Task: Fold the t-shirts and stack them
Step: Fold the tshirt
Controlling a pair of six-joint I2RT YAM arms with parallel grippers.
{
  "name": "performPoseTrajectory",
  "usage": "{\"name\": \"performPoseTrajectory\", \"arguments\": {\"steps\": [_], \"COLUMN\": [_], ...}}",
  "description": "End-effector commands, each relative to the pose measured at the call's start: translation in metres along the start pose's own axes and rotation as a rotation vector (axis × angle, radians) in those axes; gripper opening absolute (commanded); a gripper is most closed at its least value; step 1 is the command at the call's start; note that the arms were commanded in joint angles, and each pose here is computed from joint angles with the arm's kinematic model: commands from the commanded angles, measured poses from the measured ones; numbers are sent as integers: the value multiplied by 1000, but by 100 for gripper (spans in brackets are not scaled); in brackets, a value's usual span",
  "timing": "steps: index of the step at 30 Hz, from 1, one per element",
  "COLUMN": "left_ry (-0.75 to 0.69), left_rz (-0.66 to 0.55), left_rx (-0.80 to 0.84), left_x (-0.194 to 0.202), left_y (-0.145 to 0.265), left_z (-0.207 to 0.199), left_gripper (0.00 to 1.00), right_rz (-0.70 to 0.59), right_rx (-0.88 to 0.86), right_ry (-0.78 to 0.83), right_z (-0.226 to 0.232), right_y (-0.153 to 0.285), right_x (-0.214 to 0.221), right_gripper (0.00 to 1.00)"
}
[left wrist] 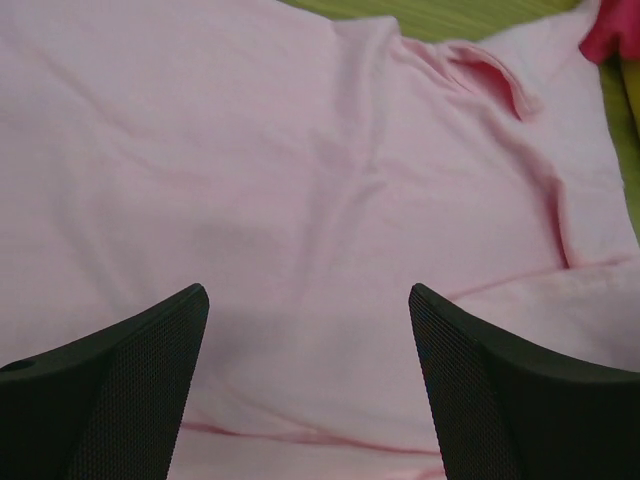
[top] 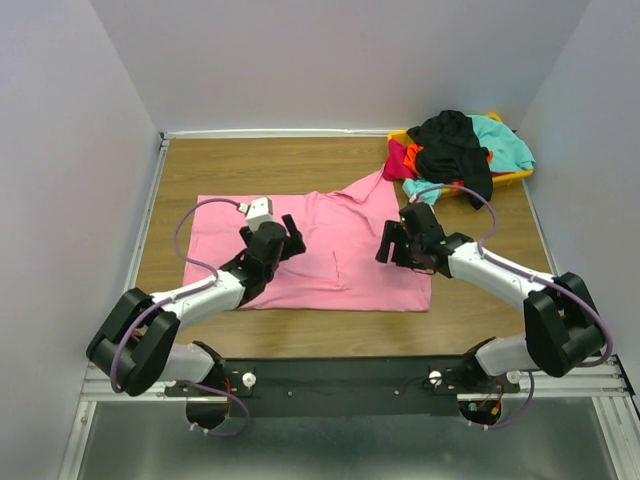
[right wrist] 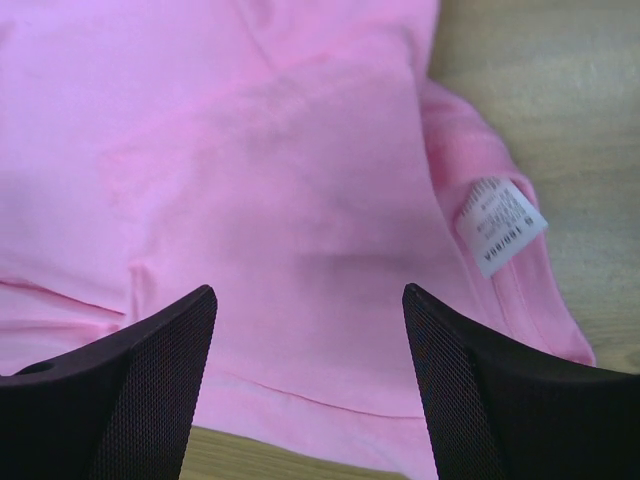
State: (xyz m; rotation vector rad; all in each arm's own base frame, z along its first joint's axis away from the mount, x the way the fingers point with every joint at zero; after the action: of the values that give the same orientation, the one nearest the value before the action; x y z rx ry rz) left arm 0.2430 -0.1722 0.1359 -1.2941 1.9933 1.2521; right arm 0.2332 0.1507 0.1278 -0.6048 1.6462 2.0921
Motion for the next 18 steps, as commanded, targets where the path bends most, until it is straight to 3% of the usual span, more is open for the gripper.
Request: {"name": "performPoseTrajectory", "arguments": {"steps": [1, 8, 18], "left_ry": [-8, 43, 86], "left_rz": [-53, -38, -34], "left_rx": [-112, -150, -206], "left_x": [-20, -20, -17], "left_y": [-14, -27, -29], "left_z": [39, 64, 61], "left_gripper": [89, 89, 84], "right_rz": [-40, -14, 91], "right_rx": [-1, -64, -14], "right_ry": [44, 78, 87], "right_z": [12, 28, 17], "right_y": [1, -28, -64], "right_x": [-24, -37, -8], "right_gripper": [82, 83, 83]}}
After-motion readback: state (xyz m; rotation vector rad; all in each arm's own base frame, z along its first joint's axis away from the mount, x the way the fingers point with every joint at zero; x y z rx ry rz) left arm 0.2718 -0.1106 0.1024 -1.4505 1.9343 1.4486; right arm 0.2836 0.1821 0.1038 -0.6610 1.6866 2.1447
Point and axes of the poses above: each gripper's point midway between its finger pads, its own y axis back along the fingers, its own z axis along the line the jaws close on, x = y × z, the point moved 9 cm from there along y, back along the fingers, and after that the axes turned 8 degrees about y, right-handed, at the moved point
